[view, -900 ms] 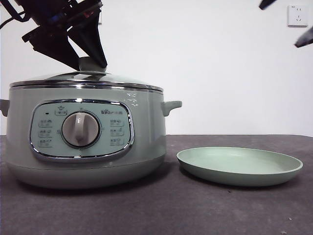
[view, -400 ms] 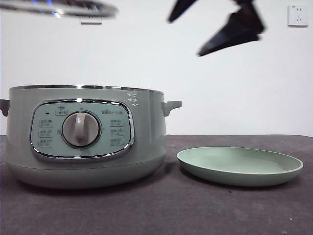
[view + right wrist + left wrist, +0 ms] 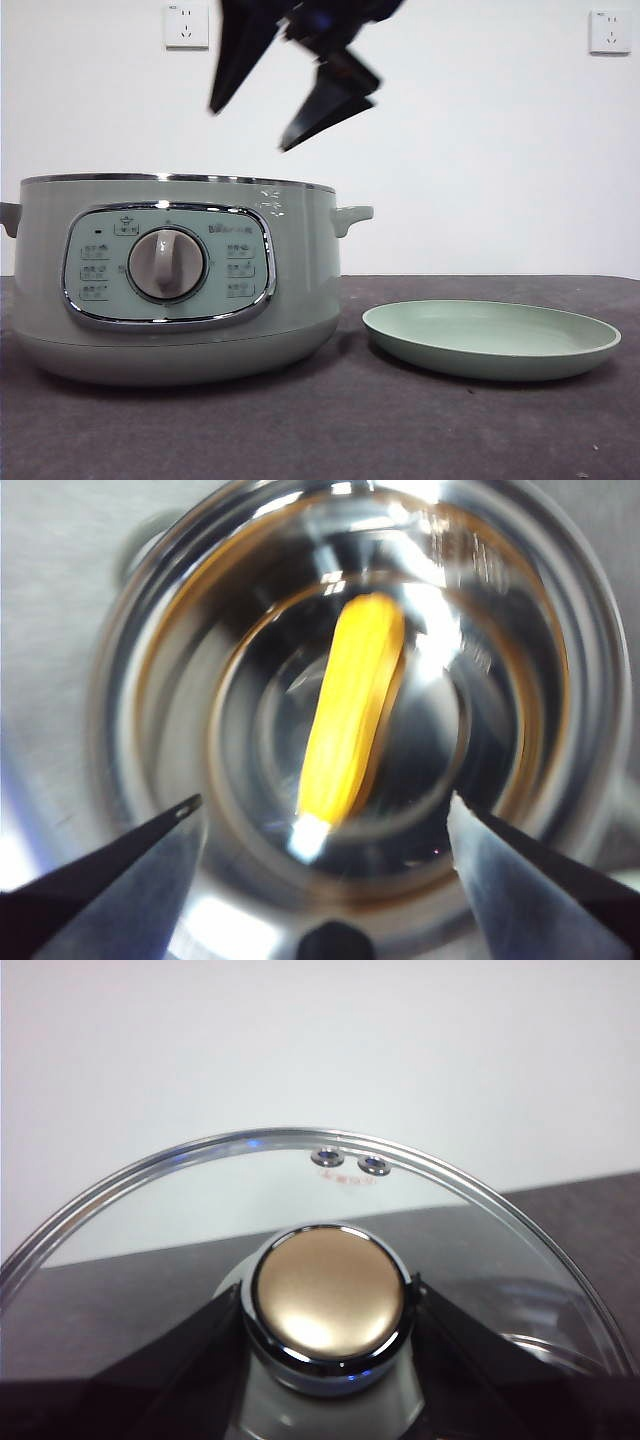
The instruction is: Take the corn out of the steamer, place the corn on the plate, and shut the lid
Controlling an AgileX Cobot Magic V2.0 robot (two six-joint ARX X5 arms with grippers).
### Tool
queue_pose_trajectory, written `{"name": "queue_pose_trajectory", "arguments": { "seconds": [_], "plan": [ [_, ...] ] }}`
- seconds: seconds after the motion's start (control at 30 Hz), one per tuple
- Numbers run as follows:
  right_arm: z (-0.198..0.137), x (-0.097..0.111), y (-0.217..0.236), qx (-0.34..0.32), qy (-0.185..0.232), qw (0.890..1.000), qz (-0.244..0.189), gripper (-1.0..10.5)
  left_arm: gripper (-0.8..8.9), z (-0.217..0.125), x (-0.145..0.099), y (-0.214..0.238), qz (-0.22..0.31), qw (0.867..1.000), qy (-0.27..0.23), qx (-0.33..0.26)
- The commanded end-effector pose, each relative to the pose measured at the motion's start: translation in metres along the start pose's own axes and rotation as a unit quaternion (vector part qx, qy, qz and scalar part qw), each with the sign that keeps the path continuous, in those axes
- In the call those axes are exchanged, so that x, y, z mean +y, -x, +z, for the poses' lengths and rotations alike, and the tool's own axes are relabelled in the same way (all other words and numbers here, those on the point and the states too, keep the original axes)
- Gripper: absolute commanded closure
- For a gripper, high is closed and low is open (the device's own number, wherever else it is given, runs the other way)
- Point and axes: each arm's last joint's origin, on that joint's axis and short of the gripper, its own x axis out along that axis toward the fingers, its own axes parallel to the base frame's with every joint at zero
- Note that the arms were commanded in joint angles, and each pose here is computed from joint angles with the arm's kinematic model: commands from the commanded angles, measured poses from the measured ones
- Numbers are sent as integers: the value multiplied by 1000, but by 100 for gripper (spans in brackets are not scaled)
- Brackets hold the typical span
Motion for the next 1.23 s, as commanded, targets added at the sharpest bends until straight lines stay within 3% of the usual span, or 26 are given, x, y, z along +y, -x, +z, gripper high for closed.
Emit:
{"name": "queue_pose_trajectory", "arguments": {
  "seconds": [0.03,0.3,0.53,0.7,0.9,1.1,1.23],
  "plan": [
    [12,2,-26,24,26,999,-7,540,822,8,7,13,18,999,0,-35],
    [23,9,-88,54,58,996,-37,541,822,5,8,18,17,1000,-10,-22],
    [12,5,-126,79,59,994,-45,548,822,3,8,18,17,1000,-12,-16],
    [5,2,-140,97,52,993,-44,642,822,3,8,18,17,1000,-13,-14],
    [4,3,-142,97,49,993,-44,967,822,1,8,18,16,1000,-17,-5],
    [9,4,-130,88,31,994,-49,962,822,1,8,18,16,1000,-18,-3],
    [21,6,-96,60,26,996,-52,962,822,0,7,15,14,1000,-20,2]
  ]
}}
